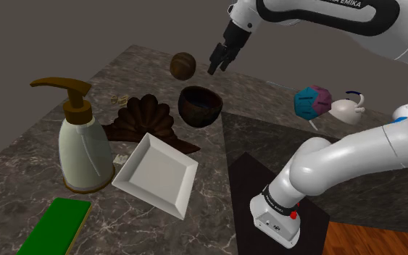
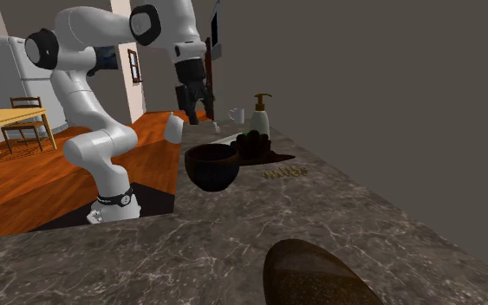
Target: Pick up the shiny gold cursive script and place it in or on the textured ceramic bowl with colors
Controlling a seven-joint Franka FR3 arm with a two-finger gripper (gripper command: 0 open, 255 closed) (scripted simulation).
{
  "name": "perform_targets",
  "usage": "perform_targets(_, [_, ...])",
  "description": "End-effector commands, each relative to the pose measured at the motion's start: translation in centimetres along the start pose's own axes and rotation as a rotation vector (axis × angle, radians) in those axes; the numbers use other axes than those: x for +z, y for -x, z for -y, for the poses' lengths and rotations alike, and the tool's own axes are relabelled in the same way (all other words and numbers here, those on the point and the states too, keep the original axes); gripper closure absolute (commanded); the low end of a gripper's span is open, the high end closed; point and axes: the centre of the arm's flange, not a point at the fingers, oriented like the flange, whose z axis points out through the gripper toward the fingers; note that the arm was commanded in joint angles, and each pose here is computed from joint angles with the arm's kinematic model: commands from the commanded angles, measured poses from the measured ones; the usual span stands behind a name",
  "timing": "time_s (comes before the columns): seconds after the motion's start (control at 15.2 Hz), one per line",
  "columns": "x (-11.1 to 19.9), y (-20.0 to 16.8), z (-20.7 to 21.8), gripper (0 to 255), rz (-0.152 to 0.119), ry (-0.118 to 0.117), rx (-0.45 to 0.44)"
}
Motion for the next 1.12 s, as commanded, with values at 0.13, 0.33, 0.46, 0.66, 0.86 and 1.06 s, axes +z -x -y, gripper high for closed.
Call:
perform_targets(0.13, [3.3,-4.0,2.5,0,0.029,0.003,-0.054])
perform_targets(0.33, [5.8,-6.8,4.3,0,0.05,0.005,-0.093])
perform_targets(0.46, [7.5,-8.7,5.6,0,0.065,0.007,-0.12])
perform_targets(0.66, [10.1,-11.3,7.6,0,0.086,0.009,-0.16])
perform_targets(0.86, [12.8,-13.8,9.8,0,0.108,0.012,-0.2])
perform_targets(1.06, [15.5,-16.1,12.0,0,0.13,0.014,-0.239])
